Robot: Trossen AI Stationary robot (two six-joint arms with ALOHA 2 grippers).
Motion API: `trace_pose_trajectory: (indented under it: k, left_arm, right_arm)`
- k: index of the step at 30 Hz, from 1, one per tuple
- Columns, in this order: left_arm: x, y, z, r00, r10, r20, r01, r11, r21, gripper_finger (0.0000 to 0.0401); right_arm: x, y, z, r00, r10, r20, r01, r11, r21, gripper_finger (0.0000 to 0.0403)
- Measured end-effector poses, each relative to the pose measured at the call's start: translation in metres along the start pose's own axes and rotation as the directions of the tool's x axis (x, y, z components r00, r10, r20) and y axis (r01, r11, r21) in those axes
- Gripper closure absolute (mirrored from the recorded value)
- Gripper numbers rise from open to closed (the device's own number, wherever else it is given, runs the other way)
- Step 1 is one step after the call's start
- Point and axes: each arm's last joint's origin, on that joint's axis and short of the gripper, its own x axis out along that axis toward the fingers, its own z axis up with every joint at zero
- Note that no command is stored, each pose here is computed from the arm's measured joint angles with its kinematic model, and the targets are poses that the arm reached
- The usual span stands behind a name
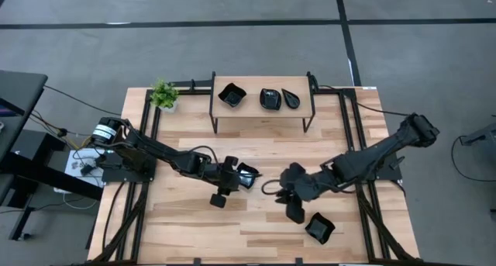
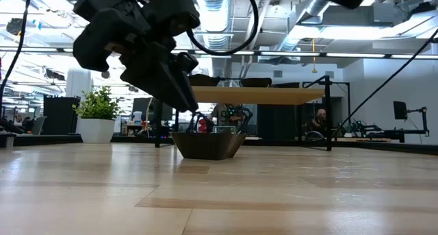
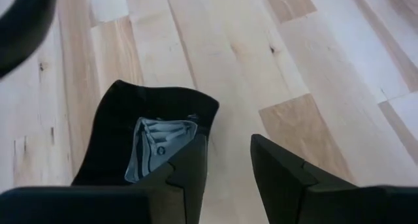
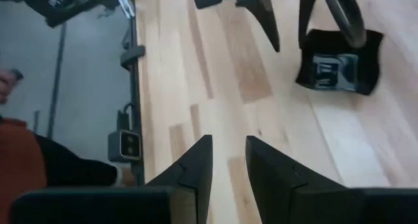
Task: Pick & Place Mini shaped plates
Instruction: Stack the black wave square shaped plate on top of the black wave square shaped plate on the shelf
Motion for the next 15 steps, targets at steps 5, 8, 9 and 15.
trace_pose_trajectory:
  k: [5,8,9,15]
  left_arm:
    - [0.004,0.0,0.0,1.0,0.002,0.006,-0.002,1.0,-0.001,0.0278]
    - [0.012,-0.001,-0.002,1.0,0.0,0.009,0.0,1.0,-0.002,0.0278]
    - [0.015,-0.002,-0.003,1.0,-0.006,0.005,0.006,1.0,-0.002,0.0278]
    - [0.014,0.0,-0.003,0.999,0.031,0.004,-0.031,0.999,-0.005,0.0278]
  right_arm:
    - [-0.028,0.004,-0.01,0.997,-0.059,0.041,0.061,0.997,-0.047,0.0315]
    - [-0.045,0.008,-0.015,0.994,-0.061,0.087,0.068,0.995,-0.078,0.0315]
    - [-0.05,0.009,-0.016,0.993,-0.059,0.103,0.068,0.994,-0.087,0.0315]
    - [-0.074,0.016,-0.022,0.982,-0.032,0.187,0.054,0.992,-0.115,0.0315]
